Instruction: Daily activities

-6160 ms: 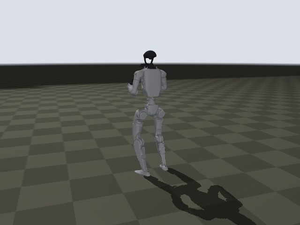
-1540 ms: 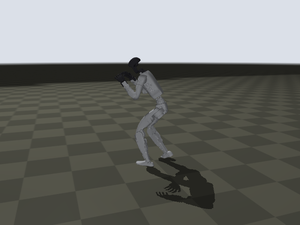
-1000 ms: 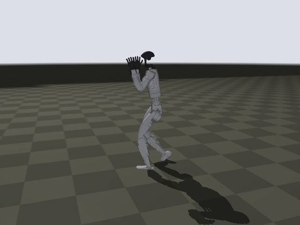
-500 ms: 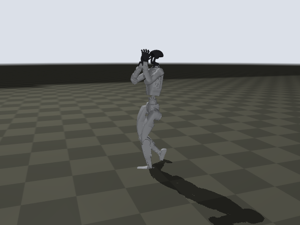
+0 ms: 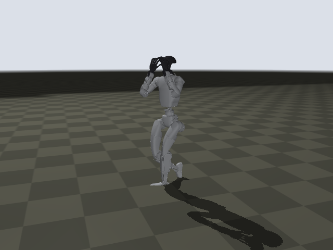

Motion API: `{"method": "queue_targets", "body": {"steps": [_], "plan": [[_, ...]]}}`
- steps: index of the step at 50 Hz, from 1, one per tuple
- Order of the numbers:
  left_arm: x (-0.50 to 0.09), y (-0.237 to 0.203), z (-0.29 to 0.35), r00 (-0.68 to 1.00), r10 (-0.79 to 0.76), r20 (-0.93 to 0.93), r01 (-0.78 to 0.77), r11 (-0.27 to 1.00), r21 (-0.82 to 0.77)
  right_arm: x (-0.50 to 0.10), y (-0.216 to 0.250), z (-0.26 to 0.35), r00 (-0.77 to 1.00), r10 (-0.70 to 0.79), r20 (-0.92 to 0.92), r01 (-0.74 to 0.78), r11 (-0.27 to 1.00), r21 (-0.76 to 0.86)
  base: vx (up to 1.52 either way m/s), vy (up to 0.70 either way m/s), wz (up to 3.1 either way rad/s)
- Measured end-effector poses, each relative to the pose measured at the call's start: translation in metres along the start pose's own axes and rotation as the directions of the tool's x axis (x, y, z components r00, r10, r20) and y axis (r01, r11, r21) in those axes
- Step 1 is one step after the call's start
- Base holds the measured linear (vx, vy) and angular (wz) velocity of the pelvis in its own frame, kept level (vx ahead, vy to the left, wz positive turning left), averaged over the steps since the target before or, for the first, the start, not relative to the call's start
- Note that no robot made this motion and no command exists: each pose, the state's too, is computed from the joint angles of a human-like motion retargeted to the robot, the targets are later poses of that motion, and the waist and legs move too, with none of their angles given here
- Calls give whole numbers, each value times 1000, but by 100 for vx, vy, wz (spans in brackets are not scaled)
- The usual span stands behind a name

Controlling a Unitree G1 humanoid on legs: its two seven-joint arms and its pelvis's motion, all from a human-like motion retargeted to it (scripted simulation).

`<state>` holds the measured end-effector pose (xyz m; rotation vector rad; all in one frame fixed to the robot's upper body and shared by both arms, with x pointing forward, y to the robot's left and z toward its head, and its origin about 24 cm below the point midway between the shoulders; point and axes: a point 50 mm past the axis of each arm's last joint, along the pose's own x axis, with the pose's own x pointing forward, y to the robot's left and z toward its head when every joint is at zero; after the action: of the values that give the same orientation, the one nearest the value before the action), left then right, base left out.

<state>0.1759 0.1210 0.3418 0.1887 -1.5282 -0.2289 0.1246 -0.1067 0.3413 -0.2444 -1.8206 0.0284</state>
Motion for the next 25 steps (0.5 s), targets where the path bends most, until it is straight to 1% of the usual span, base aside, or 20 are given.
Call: {"method": "queue_targets", "body": {"steps": [5, 8, 12, 16, 20, 22, 25], "plan": [[-11, 9, -13, 996, -3, -89, 10, 997, 81, -11, 4, -15, 991, 72, -115, -69, 997, 30, -2, 1, 65], [-22, 16, -25, 985, -4, -174, 30, 989, 146, -18, 6, -26, 972, 135, -191, -130, 991, 38, -2, 2, 63], [-50, 31, -50, 934, 27, -357, 67, 967, 247, -31, 4, -43, 925, 222, -309, -228, 974, 17, -1, 1, 58], [-98, 47, -77, 800, 94, -593, 119, 943, 309, -50, -6, -63, 844, 281, -456, -327, 945, -24, 0, 1, 46], [-148, 51, -92, 627, 121, -770, 163, 946, 282, -63, -18, -76, 781, 287, -554, -387, 920, -69, 2, -1, 44], [-164, 49, -94, 570, 105, -815, 166, 957, 240, -64, -23, -78, 775, 272, -571, -393, 914, -99, 3, -1, 44], [-173, 43, -94, 543, 66, -837, 163, 970, 182, -65, -29, -78, 777, 247, -579, -393, 909, -141, 4, -2, 44]]}}
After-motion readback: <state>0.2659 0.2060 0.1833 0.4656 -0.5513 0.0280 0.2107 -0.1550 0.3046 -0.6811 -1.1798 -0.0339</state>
